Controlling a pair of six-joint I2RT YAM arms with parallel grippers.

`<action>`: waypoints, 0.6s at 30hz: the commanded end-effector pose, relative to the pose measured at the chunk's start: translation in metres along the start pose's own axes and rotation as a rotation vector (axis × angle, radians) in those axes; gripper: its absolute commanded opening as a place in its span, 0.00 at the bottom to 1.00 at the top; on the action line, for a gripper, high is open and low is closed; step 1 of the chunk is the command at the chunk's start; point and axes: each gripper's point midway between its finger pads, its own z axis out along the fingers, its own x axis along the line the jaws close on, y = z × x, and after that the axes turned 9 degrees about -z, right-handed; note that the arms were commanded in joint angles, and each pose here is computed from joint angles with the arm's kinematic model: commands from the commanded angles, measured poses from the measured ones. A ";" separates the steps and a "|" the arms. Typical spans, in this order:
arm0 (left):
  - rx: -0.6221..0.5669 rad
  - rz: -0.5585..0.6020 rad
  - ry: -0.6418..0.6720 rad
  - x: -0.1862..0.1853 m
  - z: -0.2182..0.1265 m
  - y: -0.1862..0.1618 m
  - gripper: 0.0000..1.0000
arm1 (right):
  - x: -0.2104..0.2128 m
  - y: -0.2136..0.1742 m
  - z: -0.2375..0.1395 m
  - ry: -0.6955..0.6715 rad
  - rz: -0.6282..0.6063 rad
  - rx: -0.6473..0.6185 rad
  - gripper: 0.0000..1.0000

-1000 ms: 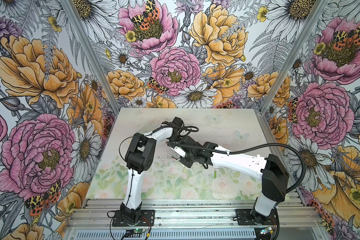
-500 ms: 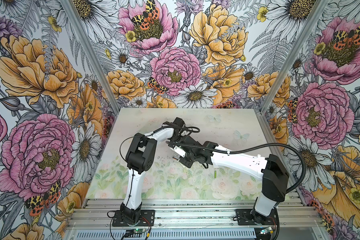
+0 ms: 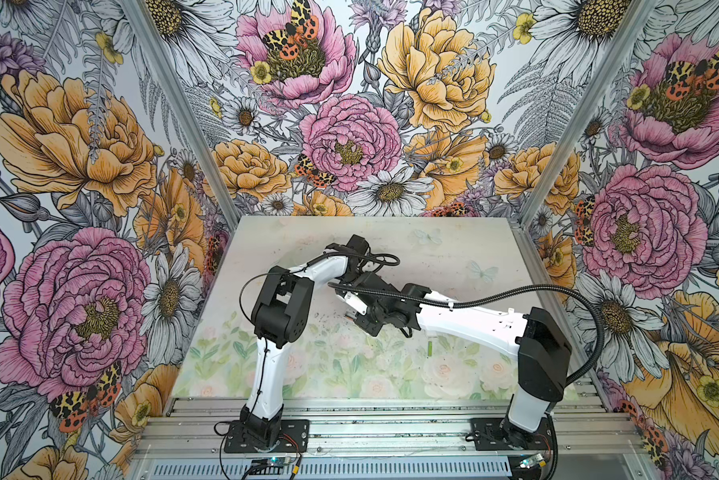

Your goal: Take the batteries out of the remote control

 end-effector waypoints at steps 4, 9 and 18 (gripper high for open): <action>0.100 -0.075 -0.109 -0.010 0.017 -0.022 0.28 | 0.006 0.004 0.019 -0.087 0.164 -0.182 0.00; 0.109 -0.112 -0.162 -0.010 0.018 -0.025 0.28 | 0.009 0.014 0.021 -0.126 0.278 -0.308 0.00; 0.127 -0.157 -0.284 -0.015 0.016 -0.031 0.28 | 0.004 0.025 0.027 -0.135 0.479 -0.470 0.00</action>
